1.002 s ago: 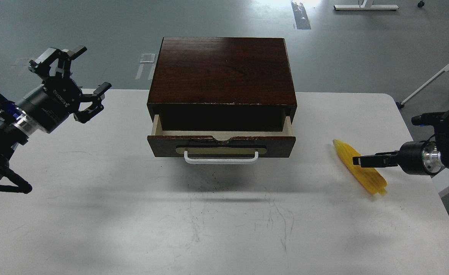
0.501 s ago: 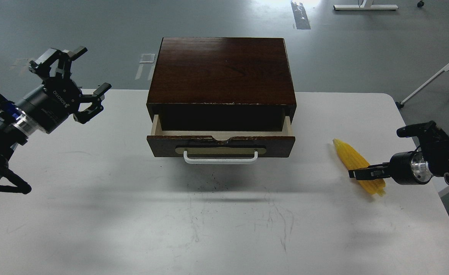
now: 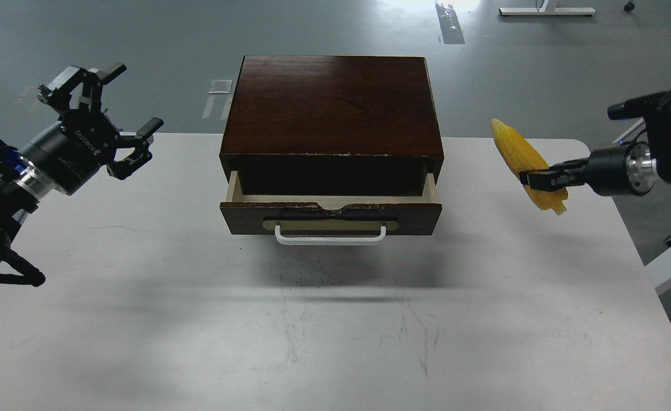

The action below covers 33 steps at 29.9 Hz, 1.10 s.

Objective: Put corn in drawer with both arms
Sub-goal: 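Carry the corn over the open drawer and lower it inside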

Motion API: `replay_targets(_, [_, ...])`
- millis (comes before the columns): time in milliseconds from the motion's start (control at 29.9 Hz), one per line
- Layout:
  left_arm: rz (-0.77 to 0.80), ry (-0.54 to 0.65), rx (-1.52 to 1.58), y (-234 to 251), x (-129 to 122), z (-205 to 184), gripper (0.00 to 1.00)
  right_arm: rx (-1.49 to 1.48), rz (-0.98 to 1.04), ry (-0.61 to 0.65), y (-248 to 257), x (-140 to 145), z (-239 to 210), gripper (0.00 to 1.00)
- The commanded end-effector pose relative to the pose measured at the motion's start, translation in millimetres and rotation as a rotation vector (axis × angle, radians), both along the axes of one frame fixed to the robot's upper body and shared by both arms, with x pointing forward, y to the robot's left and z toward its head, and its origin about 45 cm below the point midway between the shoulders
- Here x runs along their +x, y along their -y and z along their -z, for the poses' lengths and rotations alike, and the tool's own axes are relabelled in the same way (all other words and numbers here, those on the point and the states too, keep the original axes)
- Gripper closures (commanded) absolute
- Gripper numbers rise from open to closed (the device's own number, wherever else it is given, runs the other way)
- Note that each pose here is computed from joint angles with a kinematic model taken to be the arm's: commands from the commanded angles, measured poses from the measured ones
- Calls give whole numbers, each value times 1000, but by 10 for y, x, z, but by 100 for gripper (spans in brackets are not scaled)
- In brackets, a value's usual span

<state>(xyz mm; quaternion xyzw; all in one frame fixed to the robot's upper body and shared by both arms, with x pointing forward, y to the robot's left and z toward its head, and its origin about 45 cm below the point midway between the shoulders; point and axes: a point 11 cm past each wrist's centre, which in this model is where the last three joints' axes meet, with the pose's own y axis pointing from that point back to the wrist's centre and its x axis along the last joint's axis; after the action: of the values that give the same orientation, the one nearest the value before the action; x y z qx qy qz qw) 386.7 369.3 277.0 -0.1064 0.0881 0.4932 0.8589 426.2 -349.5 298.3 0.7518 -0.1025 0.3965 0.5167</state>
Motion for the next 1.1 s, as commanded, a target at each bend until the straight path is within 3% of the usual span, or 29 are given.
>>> replay_targets(0, [-3, 9, -4, -6, 9, -33, 1, -42, -106, 77, -391, 139, -570, 92])
replay_targets(234, [-7, 21, -10, -15, 23, -74, 1, -181, -381, 134, -1512, 197, -940, 92])
replay_targets(468, [-9, 24, -10, -22, 25, -85, 1, -282, -620, 135, -2486, 0, -832, 91])
replay_targets(702, [-14, 26, -4, -52, 22, -103, 1, -346, -739, 109, -2858, -178, -593, 91])
replay_targets(1069, [-14, 26, -4, -52, 22, -103, 1, -398, -783, 116, -2815, -178, -342, 86])
